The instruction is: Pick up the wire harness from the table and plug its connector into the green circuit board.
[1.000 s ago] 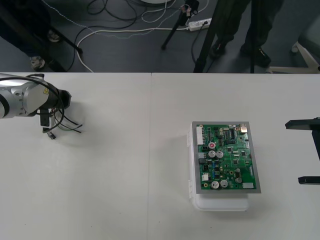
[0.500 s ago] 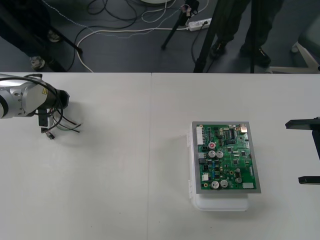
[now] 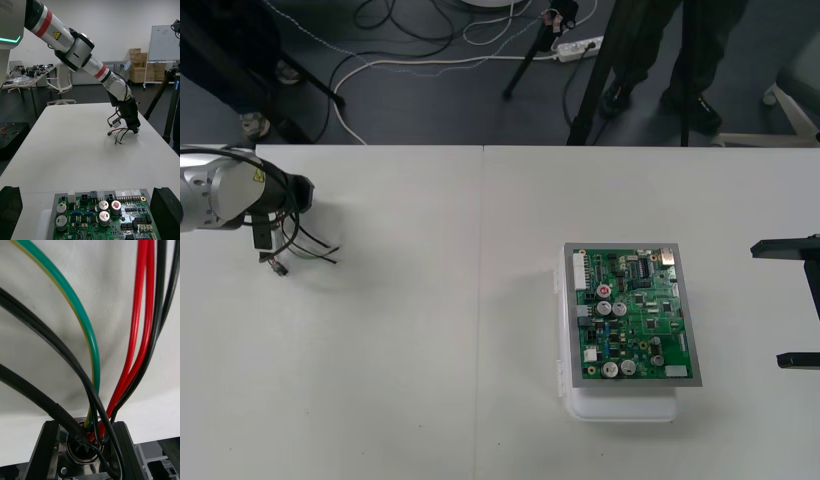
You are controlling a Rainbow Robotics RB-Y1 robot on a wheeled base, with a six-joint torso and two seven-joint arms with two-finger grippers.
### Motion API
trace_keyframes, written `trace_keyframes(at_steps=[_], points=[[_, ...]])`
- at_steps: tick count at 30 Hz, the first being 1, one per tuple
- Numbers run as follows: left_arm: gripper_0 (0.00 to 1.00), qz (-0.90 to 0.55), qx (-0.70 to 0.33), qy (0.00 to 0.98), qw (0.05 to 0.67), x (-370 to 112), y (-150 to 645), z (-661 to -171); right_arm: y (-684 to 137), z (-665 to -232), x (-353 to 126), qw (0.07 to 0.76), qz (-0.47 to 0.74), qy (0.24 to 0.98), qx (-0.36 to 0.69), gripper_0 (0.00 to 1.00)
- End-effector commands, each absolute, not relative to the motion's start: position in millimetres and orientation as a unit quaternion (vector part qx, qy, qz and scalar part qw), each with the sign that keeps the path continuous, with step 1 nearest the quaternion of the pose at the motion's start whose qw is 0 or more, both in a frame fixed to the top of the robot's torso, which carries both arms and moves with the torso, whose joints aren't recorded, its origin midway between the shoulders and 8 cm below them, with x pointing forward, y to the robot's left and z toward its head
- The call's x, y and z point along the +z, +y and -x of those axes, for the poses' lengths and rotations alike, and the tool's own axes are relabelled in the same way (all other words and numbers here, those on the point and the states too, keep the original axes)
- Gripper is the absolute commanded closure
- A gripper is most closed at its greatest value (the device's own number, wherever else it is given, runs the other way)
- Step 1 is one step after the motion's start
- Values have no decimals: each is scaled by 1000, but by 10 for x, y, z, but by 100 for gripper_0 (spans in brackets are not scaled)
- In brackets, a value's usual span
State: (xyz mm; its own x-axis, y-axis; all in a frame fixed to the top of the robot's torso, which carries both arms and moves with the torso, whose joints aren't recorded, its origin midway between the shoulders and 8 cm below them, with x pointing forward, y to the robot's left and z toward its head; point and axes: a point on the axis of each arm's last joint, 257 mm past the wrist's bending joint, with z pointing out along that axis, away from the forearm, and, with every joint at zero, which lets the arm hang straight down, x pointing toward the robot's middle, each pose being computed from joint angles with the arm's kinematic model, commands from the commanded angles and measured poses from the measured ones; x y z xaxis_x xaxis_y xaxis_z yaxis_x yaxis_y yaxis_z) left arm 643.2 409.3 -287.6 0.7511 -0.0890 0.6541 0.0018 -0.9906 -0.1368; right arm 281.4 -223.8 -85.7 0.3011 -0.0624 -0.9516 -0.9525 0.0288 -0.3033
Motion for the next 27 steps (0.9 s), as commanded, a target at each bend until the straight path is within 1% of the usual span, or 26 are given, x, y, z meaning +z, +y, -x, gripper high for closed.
trace_keyframes(at_steps=[1, 5, 9, 19, 27], points=[[100, 939, -338, -2, 62, -2572, 4336, -6396, -2237, -2707, -836, 558, 598, 426, 386, 0], [100, 945, -324, -25, 48, -2490, 4400, -6330, -2237, -2707, -836, 557, 596, 428, 389, 0], [100, 949, -309, -69, 9, -2373, 4476, -6220, -2237, -2707, -836, 557, 596, 428, 389, 0], [100, 957, -277, -82, -32, -2033, 4475, -5995, -2240, -2710, -834, 557, 596, 428, 389, 0], [100, 960, -236, -130, -70, -1729, 4383, -5708, -2242, -2708, -838, 556, 594, 430, 390, 0]])
